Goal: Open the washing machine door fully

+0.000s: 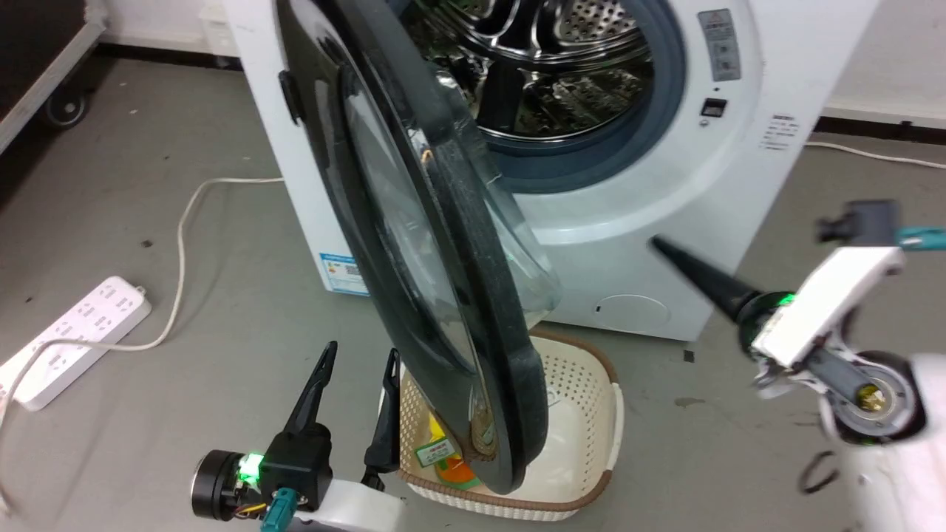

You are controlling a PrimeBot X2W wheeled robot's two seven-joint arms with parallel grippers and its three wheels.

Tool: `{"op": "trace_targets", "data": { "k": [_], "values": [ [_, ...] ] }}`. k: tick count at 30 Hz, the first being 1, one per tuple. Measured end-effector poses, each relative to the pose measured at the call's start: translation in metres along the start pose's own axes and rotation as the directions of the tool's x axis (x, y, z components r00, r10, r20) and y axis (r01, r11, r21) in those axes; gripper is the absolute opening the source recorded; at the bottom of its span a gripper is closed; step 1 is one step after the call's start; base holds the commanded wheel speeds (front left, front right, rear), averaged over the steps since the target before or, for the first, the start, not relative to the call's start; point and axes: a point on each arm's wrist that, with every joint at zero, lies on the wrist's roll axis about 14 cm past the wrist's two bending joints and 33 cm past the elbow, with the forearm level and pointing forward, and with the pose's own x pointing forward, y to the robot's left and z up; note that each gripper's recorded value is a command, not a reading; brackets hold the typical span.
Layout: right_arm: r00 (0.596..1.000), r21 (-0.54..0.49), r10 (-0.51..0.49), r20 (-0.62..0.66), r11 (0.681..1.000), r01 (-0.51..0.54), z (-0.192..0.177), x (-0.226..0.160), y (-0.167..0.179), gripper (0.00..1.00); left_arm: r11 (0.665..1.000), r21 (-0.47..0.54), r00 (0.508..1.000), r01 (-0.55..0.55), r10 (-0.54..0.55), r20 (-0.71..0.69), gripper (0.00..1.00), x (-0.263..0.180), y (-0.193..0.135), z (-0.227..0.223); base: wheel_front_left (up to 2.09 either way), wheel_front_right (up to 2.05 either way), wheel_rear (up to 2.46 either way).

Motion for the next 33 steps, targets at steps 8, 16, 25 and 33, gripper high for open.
{"op": "trace_targets", "data": {
  "k": [8,16,25,33],
  "values": [
    [0.873,-0.603,-0.039,0.486,0.709,0.367,0.076,-0.084,-0.009,1.0,0.998,-0.033,0.999,0.05,-0.049,0.022,1.0,0.008,-0.016,0.005,0.0,0.0,0.0],
    [0.784,-0.663,-0.01,0.621,0.526,0.532,0.045,-0.134,-0.028,1.0,0.994,-0.069,0.996,0.084,-0.084,0.011,1.0,0.007,-0.027,0.002,0.0,0.0,0.0],
    [0.75,-0.567,-0.137,0.647,0.572,0.593,-0.01,-0.146,-0.045,1.0,0.991,-0.075,0.994,0.11,-0.11,0.009,1.0,0.004,-0.031,0.001,0.0,0.0,0.0],
    [0.736,-0.542,-0.155,0.659,0.58,0.608,-0.017,-0.152,-0.045,1.0,0.99,-0.056,0.992,0.126,-0.126,0.006,0.0,0.001,-0.033,0.0,0.0,0.0,0.0]
  ]
}}
